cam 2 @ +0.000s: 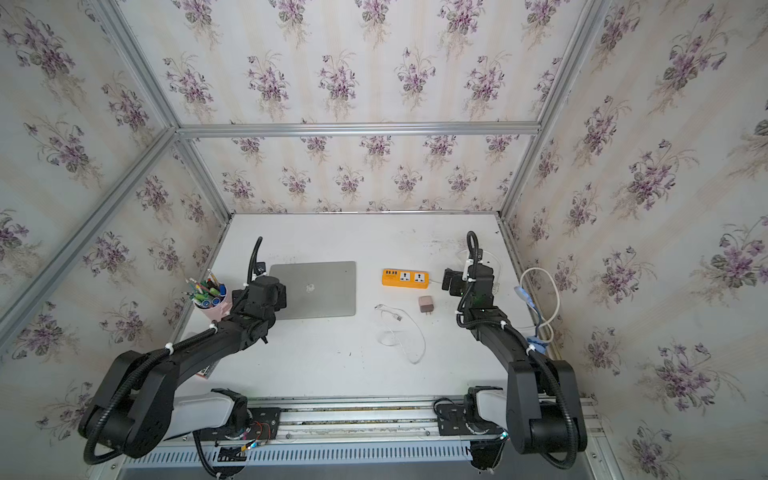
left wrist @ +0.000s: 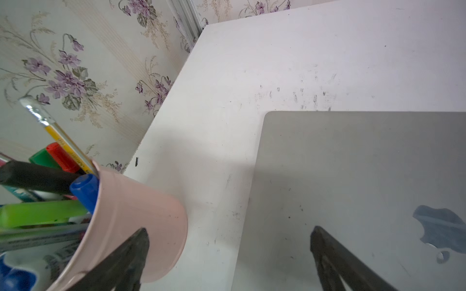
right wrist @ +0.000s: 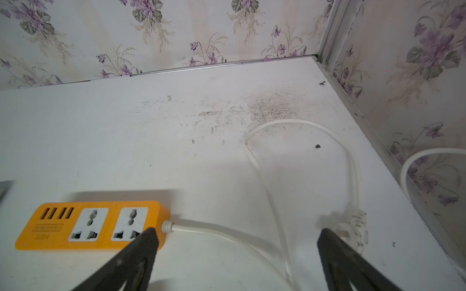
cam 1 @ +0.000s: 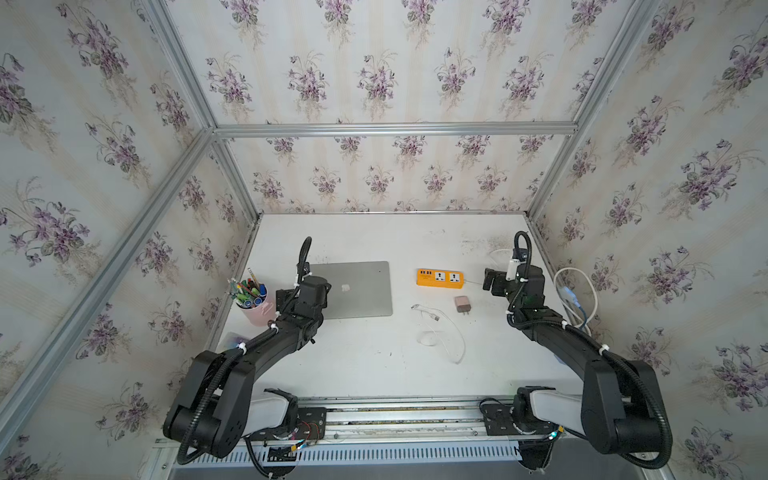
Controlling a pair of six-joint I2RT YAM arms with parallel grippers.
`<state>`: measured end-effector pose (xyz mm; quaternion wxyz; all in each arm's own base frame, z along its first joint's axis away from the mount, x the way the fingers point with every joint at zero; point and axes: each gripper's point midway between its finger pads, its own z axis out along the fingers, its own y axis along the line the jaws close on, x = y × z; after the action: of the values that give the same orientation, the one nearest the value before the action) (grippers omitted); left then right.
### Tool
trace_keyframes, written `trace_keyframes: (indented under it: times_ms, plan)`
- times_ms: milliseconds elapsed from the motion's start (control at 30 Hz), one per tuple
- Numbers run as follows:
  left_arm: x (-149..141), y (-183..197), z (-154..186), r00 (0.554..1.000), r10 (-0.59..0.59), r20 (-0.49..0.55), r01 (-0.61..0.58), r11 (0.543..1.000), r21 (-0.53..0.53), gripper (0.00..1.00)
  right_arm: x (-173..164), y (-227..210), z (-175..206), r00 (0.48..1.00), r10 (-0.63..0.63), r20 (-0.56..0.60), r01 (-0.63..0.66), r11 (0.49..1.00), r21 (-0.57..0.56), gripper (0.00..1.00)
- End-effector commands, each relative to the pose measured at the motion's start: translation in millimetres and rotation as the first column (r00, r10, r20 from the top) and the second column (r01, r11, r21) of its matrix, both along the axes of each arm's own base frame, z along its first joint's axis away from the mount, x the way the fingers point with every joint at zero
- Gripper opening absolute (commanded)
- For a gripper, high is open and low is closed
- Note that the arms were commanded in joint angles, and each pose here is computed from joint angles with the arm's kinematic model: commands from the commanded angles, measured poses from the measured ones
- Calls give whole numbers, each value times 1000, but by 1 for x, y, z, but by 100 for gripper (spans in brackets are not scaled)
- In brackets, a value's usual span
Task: Unplug the laptop charger
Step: Reset both arms
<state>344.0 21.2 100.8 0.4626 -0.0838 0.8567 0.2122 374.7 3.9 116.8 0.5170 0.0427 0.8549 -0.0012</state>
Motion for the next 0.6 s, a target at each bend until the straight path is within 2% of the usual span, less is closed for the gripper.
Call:
trace_keyframes:
  times_ms: [0, 100, 133, 233, 300, 433, 467, 567]
  plan:
    - [24, -7, 25, 986, -49, 160, 61, 996, -72, 99, 11, 0, 14, 986, 0, 169, 1, 1000, -2, 100]
    - [28, -7, 24, 984, -74, 164, 87, 993, -74, 99, 7, 8, 10, 969, 52, 242, -53, 999, -3, 100]
    - [29, -9, 23, 984, -88, 157, 102, 992, -78, 99, 9, 12, 7, 974, 77, 214, -78, 997, -4, 100]
    - [32, -11, 23, 980, -116, 162, 131, 988, -84, 99, 6, 26, 19, 938, 169, 304, -161, 986, -53, 100]
    - [33, -12, 23, 977, -131, 167, 148, 984, -95, 99, 3, 16, 15, 940, 113, 321, -107, 994, -37, 100]
    - [34, -14, 22, 973, -161, 166, 180, 978, -109, 99, -5, 16, 13, 916, 123, 381, -114, 992, -45, 100]
    - [34, -16, 22, 970, -175, 170, 195, 975, -108, 99, -4, 15, 6, 935, 114, 337, -108, 994, -36, 100]
    - [33, -14, 16, 953, -182, 244, 210, 973, -96, 99, 2, 9, 3, 943, 81, 323, -80, 997, -17, 100]
